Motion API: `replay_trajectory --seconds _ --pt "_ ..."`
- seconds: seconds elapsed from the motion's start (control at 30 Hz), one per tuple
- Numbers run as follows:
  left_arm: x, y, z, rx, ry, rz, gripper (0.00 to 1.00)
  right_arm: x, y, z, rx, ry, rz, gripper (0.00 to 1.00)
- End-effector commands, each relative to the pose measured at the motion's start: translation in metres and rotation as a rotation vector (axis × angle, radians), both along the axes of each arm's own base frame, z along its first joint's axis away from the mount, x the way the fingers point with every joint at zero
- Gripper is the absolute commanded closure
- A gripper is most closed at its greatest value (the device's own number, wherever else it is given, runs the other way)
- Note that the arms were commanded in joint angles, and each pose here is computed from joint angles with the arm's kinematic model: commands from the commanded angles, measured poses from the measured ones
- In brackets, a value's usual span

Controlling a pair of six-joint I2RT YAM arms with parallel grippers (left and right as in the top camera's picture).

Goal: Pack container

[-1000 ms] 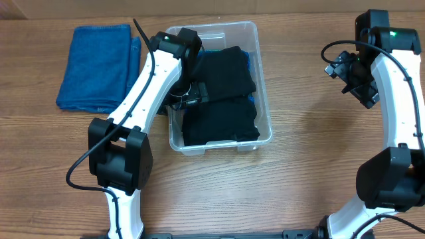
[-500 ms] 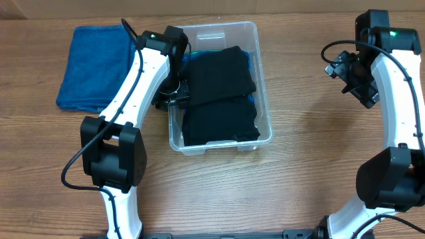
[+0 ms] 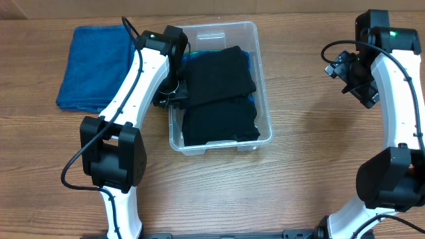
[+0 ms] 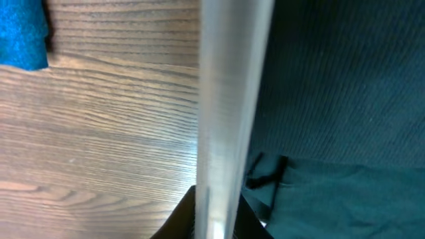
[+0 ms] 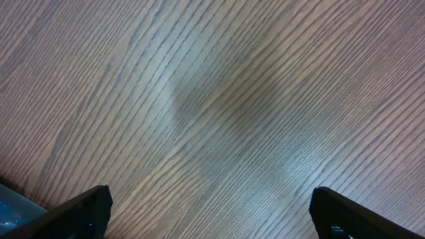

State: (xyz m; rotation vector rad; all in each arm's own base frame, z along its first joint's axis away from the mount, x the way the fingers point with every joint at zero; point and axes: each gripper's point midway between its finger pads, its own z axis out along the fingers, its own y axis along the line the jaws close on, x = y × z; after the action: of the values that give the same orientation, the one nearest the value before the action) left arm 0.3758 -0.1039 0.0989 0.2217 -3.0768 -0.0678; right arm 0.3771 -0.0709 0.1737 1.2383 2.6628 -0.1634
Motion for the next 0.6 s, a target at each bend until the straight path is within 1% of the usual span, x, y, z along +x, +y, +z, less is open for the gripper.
replay_trajectory --seconds 0.0,0.1,0.2,0.4,0.53,0.57 --pt "0.008 0.0 -0.002 0.002 -0.027 -0.037 0.9 -0.001 -0.003 0.007 -0.014 -0.022 -0.01 0.0" --pt "0.014 -0.001 -0.003 -0.006 -0.051 -0.088 0.96 -0.001 -0.003 0.007 -0.015 -0.022 -0.01 0.0" --pt "0.02 0.006 -0.003 -0.01 -0.065 -0.09 0.96 -0.001 -0.003 0.007 -0.015 -0.022 -0.01 0.0" --pt "0.025 0.018 -0.003 -0.014 -0.07 -0.182 0.96 -0.001 -0.003 0.007 -0.015 -0.022 -0.01 0.0" --pt "0.025 0.02 -0.003 -0.013 -0.071 -0.14 0.96 -0.001 -0.003 0.007 -0.015 -0.022 -0.01 0.0" --pt "0.025 0.02 -0.003 -0.014 -0.071 -0.14 0.93 -0.001 -0.003 0.007 -0.015 -0.022 -0.01 0.0"
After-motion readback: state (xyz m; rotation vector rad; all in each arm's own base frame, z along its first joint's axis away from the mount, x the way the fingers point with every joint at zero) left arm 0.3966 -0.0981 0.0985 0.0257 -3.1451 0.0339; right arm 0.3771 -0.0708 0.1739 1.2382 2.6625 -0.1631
